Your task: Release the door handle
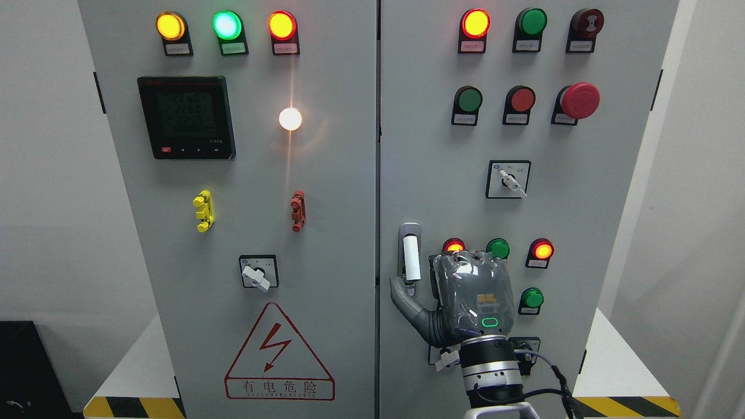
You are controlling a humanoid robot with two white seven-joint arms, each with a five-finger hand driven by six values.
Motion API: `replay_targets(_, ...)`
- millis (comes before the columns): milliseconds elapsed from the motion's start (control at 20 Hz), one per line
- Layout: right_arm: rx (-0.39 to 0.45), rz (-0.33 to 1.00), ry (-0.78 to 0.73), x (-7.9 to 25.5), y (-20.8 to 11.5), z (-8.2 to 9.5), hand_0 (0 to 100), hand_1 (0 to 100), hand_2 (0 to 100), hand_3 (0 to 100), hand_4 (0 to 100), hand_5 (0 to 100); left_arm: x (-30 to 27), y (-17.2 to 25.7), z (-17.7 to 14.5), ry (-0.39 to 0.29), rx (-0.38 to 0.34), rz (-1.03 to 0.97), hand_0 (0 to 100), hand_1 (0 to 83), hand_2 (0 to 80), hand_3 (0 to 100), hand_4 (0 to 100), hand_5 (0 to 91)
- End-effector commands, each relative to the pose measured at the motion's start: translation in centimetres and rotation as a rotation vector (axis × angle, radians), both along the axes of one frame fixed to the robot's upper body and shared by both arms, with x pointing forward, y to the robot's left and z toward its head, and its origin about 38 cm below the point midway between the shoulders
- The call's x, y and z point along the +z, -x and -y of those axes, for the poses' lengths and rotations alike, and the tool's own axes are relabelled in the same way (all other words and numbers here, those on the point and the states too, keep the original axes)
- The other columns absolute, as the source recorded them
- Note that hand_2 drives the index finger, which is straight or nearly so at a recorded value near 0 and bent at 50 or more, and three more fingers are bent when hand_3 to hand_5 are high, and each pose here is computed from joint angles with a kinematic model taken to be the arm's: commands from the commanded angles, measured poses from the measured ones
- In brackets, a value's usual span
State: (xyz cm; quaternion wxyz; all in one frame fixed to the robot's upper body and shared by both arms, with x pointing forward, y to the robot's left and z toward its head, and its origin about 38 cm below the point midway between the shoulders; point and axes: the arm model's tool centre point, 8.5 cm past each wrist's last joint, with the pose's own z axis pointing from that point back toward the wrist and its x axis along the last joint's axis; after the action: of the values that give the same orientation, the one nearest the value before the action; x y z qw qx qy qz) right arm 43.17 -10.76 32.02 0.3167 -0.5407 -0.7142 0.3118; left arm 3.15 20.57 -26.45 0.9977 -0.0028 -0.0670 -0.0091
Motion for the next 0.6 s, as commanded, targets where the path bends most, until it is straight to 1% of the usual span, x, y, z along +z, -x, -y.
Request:
replay_targets(0,-0.01,-0.01,0.001,-0.28,-0.46,0.09,24,23,95,100,100,100,-0.04,1.08,-0.01,0.0,0.0,-0.016,12,55.6,0.0,0,0,0.0)
replay_targets(200,-0.017,-0.012,-0.003,-0.25,-0.5,0.22,25,25,95,100,100,100,-0.04,1.08,-0.01,0.0,0.002,-0.016,12,55.6,0.0,0,0,0.0)
replay_targets(551,-0.018,-0.01,-0.005,-0.19,-0.47,0.24,27,26,95,100,100,100,-0.04,1.08,-0.01,0.0,0.002,-0.016,12,55.6,0.0,0,0,0.0)
